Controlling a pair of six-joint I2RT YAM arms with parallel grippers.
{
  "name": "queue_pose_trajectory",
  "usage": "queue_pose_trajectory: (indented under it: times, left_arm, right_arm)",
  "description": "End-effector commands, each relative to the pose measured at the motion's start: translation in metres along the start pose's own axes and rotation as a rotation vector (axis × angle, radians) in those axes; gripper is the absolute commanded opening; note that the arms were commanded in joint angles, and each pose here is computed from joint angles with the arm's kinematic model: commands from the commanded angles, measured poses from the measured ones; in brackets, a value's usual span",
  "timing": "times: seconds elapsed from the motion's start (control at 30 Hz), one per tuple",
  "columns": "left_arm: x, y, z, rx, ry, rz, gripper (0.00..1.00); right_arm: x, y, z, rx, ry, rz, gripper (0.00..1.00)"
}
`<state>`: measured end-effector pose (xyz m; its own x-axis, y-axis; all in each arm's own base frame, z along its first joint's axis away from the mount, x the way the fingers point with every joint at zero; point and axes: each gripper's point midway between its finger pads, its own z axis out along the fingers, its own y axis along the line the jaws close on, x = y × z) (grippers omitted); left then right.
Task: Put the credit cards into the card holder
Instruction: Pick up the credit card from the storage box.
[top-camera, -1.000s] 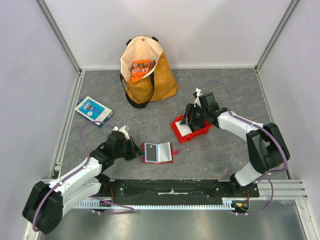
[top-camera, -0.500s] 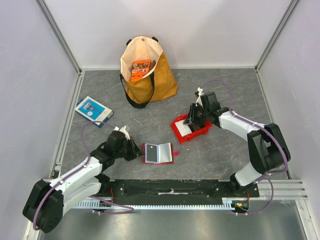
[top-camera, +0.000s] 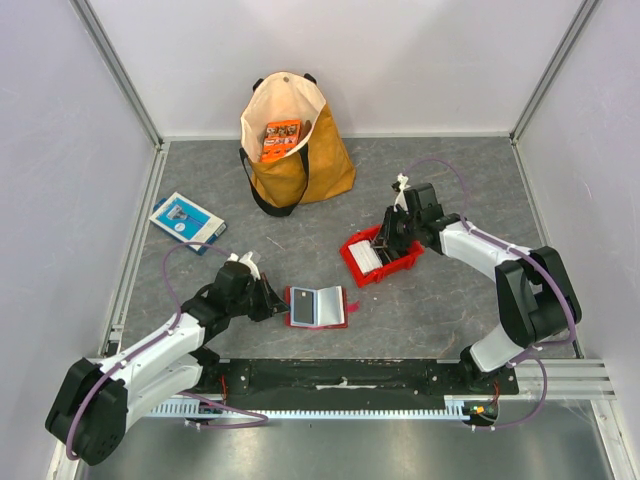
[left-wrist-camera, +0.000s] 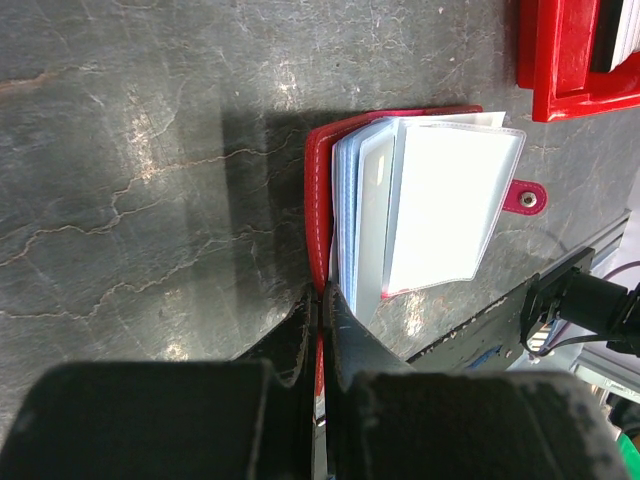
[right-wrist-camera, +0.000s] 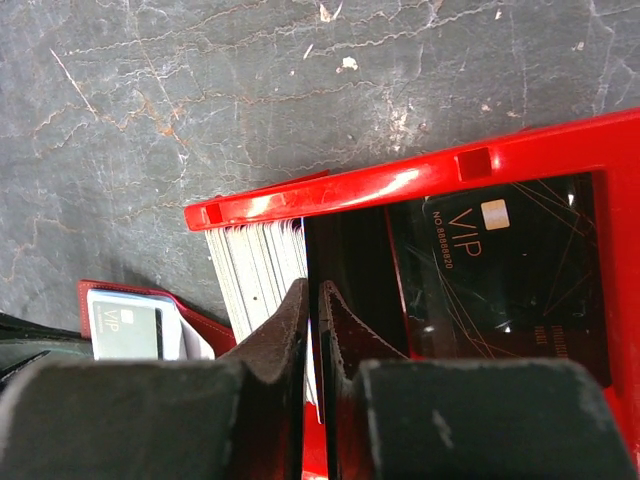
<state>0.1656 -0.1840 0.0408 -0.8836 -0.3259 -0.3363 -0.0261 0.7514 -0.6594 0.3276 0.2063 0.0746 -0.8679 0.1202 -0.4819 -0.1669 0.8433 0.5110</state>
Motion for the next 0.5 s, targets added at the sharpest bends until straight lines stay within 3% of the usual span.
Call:
queue_pose_trajectory:
  times: [0.0, 0.47]
  left_arm:
    - [-0.011, -0.017, -0.002, 0.058, -0.025, 0.052, 0.02]
    - [-0.011, -0.018, -0.001, 0.063, -0.021, 0.053, 0.02]
  right_arm:
    - [-0.006, -0.005, -0.003, 0.001, -0.026, -0.011, 0.10]
    - [0.010, -0.035, 0.007, 0.118, 0.036, -0.031, 0.12]
